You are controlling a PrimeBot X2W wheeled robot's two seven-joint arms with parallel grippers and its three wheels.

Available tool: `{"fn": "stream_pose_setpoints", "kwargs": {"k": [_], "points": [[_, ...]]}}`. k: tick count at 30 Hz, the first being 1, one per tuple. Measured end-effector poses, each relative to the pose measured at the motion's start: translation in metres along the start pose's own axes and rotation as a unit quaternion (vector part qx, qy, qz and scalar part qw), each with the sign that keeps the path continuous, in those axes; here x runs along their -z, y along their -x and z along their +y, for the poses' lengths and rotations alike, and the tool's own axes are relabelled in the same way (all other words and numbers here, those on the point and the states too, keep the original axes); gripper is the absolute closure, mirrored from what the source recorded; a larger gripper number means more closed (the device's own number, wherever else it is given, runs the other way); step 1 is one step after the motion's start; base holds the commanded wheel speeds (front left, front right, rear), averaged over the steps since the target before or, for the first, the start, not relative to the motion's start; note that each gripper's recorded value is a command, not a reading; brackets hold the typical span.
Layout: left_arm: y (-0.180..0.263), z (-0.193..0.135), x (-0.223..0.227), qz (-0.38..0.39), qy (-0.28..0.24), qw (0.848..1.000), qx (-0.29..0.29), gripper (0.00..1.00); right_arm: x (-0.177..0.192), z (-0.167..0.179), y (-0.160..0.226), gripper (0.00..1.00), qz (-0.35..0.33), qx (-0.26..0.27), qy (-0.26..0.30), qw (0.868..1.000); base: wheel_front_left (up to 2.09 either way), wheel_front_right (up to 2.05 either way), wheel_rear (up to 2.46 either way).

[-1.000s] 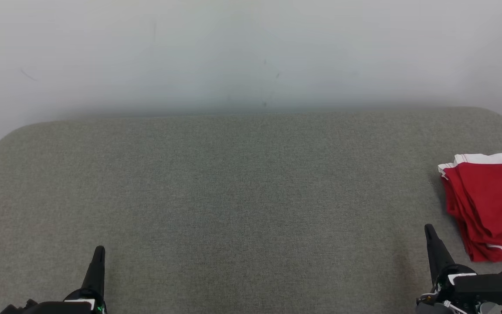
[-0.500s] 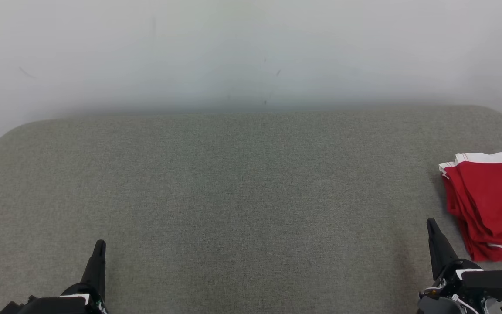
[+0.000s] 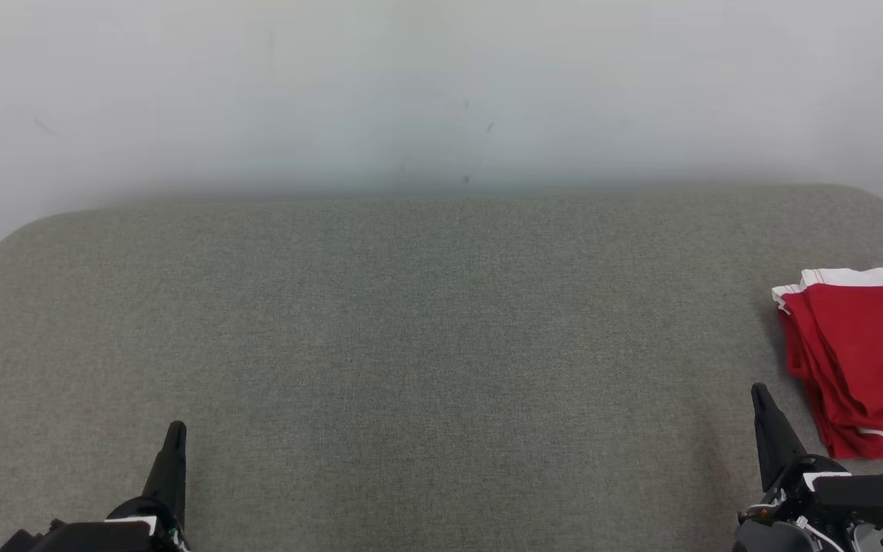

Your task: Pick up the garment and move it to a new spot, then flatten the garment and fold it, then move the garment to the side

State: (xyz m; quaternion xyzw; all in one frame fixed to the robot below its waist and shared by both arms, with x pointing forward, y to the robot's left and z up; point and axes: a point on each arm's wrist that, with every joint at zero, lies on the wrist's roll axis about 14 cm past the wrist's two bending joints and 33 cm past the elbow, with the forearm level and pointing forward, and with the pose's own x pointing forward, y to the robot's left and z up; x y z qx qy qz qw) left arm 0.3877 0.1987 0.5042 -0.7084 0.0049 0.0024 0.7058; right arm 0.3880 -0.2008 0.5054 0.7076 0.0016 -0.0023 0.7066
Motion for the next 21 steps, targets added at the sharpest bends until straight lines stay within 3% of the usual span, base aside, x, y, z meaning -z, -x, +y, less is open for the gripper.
{"fn": "stream_pose_setpoints", "kwargs": {"k": [21], "points": [[-0.0001,0.0000,0.0000,0.000,0.000,1.000,0.000,1.00,0.0000,0.0001,-0.0001,1.00,0.000,0.000,0.000,1.000,0.00,0.00,0.00]]}}
